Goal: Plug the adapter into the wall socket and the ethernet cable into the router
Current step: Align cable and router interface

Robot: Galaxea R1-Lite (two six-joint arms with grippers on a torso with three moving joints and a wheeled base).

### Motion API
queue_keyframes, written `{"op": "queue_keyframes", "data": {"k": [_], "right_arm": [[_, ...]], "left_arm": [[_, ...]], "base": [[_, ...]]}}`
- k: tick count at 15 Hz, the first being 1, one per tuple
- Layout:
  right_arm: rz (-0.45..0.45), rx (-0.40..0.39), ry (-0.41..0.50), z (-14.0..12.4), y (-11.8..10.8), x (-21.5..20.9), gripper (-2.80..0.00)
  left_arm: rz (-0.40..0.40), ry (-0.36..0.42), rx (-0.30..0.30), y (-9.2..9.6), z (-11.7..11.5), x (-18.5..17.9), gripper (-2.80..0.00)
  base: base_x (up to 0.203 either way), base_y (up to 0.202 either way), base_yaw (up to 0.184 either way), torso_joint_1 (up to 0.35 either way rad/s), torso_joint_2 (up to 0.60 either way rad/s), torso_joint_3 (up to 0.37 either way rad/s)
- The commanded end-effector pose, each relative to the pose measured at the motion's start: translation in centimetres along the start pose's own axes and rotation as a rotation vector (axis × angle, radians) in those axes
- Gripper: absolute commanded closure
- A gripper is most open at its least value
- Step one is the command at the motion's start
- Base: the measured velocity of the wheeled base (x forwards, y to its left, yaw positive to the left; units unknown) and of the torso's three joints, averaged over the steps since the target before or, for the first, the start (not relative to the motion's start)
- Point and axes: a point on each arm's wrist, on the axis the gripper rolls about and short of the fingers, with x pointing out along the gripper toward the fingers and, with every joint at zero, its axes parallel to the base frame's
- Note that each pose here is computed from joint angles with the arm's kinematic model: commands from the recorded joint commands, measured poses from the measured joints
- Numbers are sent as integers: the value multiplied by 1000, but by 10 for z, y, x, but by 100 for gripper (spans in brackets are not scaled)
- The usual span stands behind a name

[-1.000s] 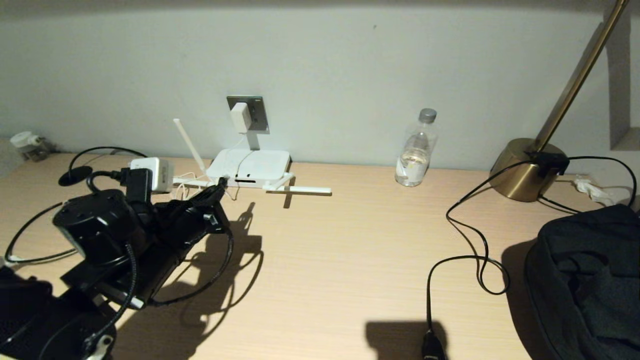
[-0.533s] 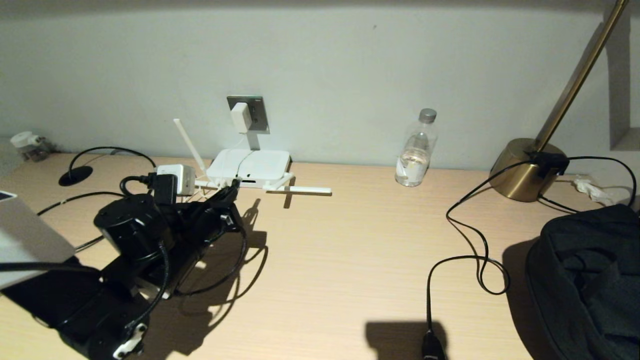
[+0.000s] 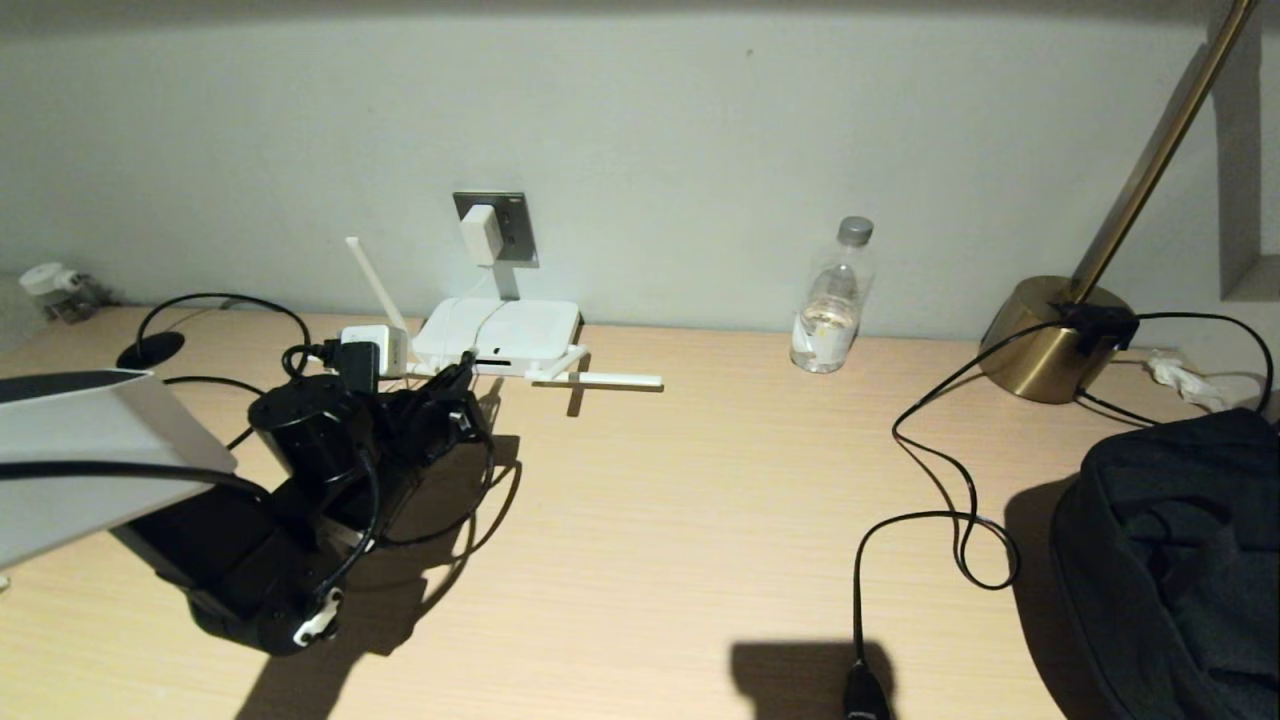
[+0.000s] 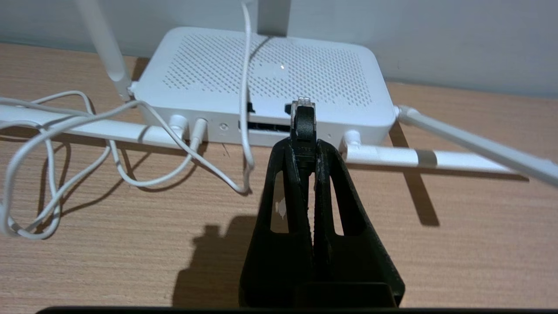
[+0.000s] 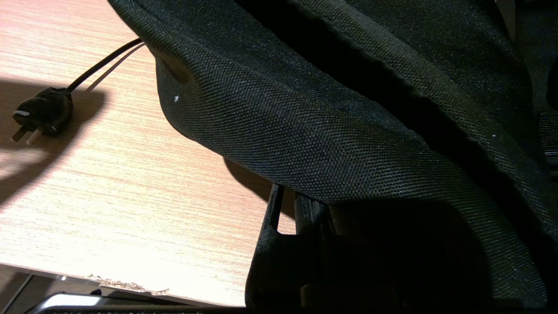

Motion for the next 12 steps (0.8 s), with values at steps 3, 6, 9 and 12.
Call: {"op": "queue_keyframes", "data": {"k": [3, 6, 9, 12], "right_arm": [[0, 6, 0, 0, 0, 0, 0], [1, 7, 0, 0, 0, 0, 0], [-5, 58, -2, 0, 0, 0, 0], [-6, 59, -2, -1, 0, 0, 0]], "left_arm": [[-4, -14, 4, 0, 8, -8, 0], [-11, -36, 0, 0, 24, -24, 0], [-11, -49, -2, 3, 36, -41, 0], [-18, -24, 2, 4, 34, -52, 0]], "base": [[0, 0, 0, 0, 0, 0], [0, 0, 0, 0, 0, 0], [0, 0, 0, 0, 0, 0], [0, 0, 0, 0, 0, 0]]}}
